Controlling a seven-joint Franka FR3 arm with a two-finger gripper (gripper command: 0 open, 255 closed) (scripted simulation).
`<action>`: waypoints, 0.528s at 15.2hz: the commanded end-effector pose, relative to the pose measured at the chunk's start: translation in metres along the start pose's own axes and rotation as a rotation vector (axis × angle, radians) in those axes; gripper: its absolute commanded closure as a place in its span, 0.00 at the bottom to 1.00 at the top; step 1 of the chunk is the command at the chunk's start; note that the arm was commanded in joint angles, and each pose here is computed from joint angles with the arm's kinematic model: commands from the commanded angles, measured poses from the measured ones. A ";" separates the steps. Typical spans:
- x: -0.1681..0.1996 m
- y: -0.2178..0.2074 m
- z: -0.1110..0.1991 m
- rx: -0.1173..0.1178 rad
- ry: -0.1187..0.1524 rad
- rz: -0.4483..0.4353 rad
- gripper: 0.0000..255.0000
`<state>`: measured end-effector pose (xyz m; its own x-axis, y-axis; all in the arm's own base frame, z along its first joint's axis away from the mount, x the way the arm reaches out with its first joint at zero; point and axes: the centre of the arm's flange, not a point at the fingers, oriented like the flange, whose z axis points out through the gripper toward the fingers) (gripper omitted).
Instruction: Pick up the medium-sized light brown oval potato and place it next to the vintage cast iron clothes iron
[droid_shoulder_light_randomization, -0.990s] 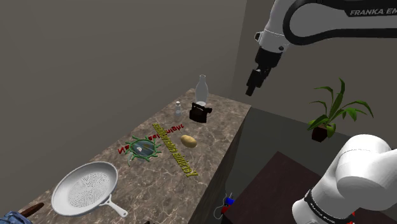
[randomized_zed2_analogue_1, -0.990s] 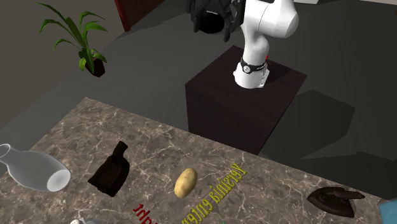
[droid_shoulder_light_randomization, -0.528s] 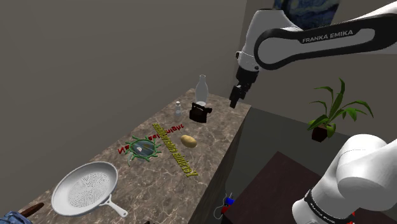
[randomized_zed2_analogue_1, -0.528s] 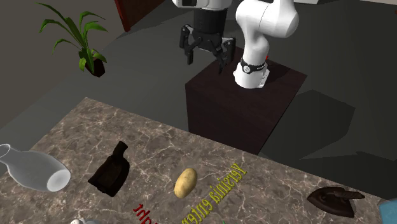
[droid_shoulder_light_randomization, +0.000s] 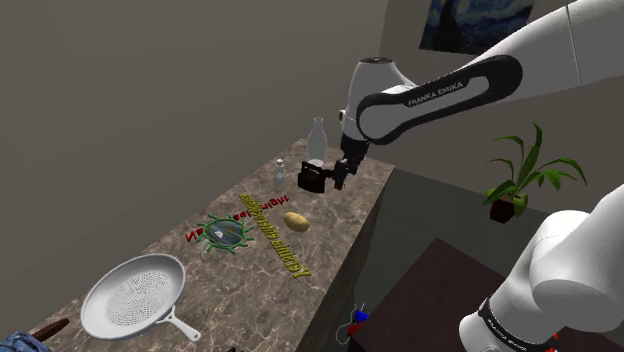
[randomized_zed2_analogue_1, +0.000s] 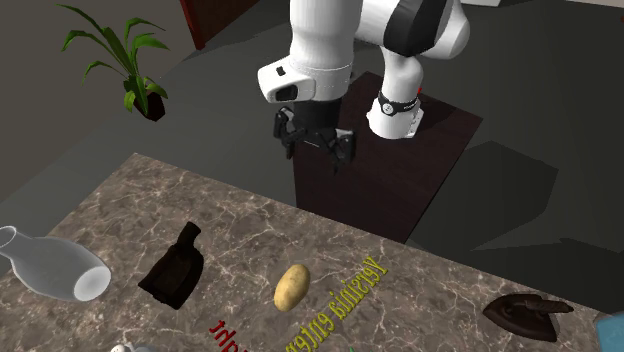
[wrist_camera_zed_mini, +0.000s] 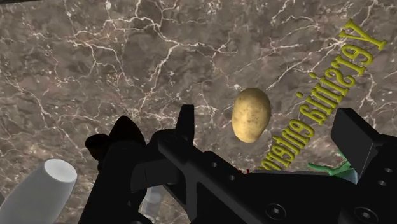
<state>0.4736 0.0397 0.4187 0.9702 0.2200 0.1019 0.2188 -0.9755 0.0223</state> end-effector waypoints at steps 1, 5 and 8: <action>0.014 -0.002 0.023 0.000 -0.004 -0.010 0.00; 0.041 -0.009 0.068 -0.001 -0.014 -0.030 0.00; 0.061 -0.015 0.103 -0.001 -0.022 -0.045 0.00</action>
<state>0.5328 0.0647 0.3339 0.9626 0.2582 0.0816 0.2568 -0.9661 0.0271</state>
